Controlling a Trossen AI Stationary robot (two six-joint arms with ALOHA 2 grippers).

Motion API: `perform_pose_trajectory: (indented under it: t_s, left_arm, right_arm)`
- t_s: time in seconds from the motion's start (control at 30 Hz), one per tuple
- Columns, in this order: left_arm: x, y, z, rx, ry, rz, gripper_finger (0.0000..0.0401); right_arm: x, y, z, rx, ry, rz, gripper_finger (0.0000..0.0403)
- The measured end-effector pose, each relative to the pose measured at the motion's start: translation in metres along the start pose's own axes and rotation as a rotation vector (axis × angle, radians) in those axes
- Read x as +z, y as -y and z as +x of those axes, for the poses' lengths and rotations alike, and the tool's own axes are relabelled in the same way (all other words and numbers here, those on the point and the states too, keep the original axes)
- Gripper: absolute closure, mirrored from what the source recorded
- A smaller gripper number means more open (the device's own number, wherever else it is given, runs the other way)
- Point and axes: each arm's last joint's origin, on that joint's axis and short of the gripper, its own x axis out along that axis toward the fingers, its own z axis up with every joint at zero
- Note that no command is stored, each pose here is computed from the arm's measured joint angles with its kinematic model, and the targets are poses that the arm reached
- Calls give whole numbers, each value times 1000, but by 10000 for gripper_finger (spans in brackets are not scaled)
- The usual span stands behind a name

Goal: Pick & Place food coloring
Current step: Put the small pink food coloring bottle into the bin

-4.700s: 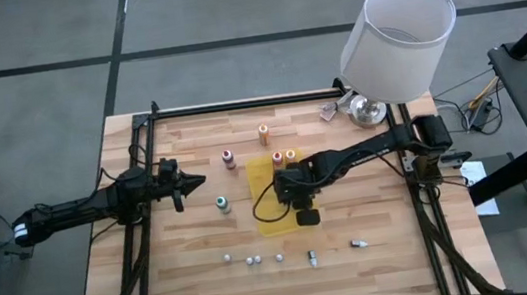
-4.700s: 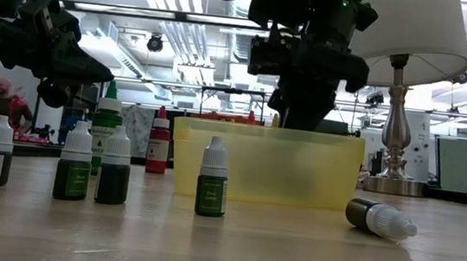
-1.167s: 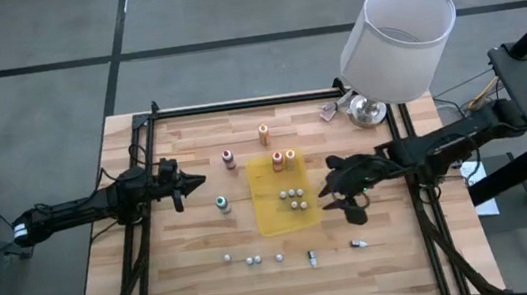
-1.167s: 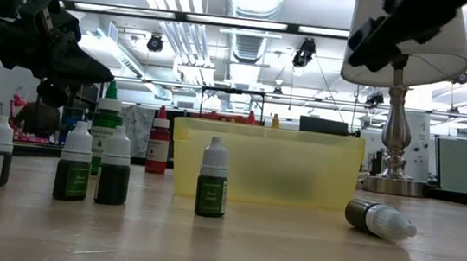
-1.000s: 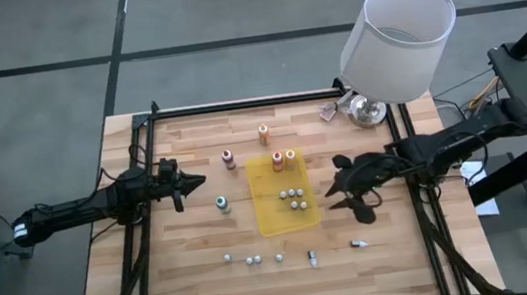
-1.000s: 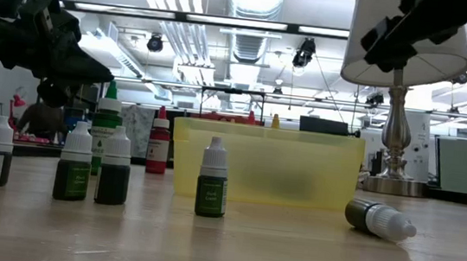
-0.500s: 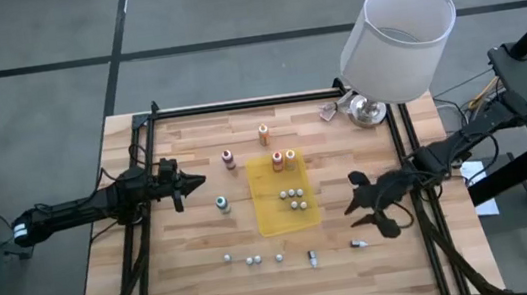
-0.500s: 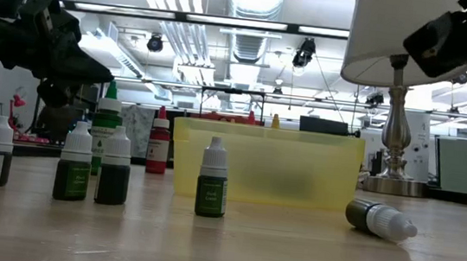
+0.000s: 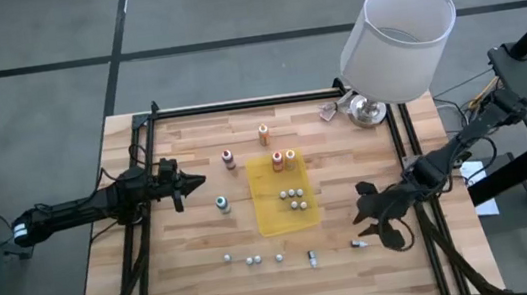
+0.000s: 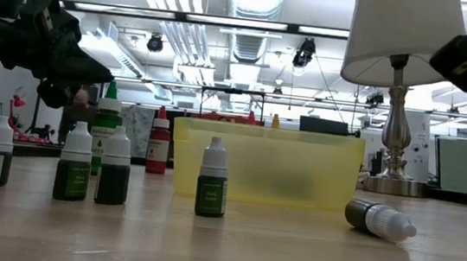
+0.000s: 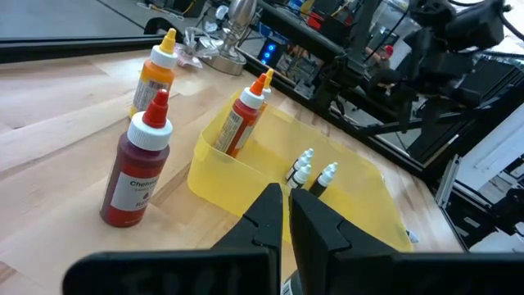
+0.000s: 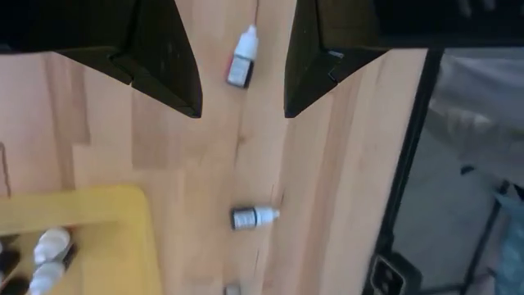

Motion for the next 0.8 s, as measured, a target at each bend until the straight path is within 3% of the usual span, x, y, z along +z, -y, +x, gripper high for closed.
perform_pose_trajectory:
  t_s: [0.3, 0.5, 0.8]
  left_arm:
    - [0, 0, 0, 0, 0, 0, 401]
    - [0, 0, 0, 0, 0, 0, 401]
    - [0, 0, 0, 0, 0, 0, 401]
  right_arm:
    - [9, -6, 10, -124, -215, 39, 238]
    - [13, -13, 32, -76, -348, 70, 238]
    - [12, -14, 56, -120, -423, 86, 238]
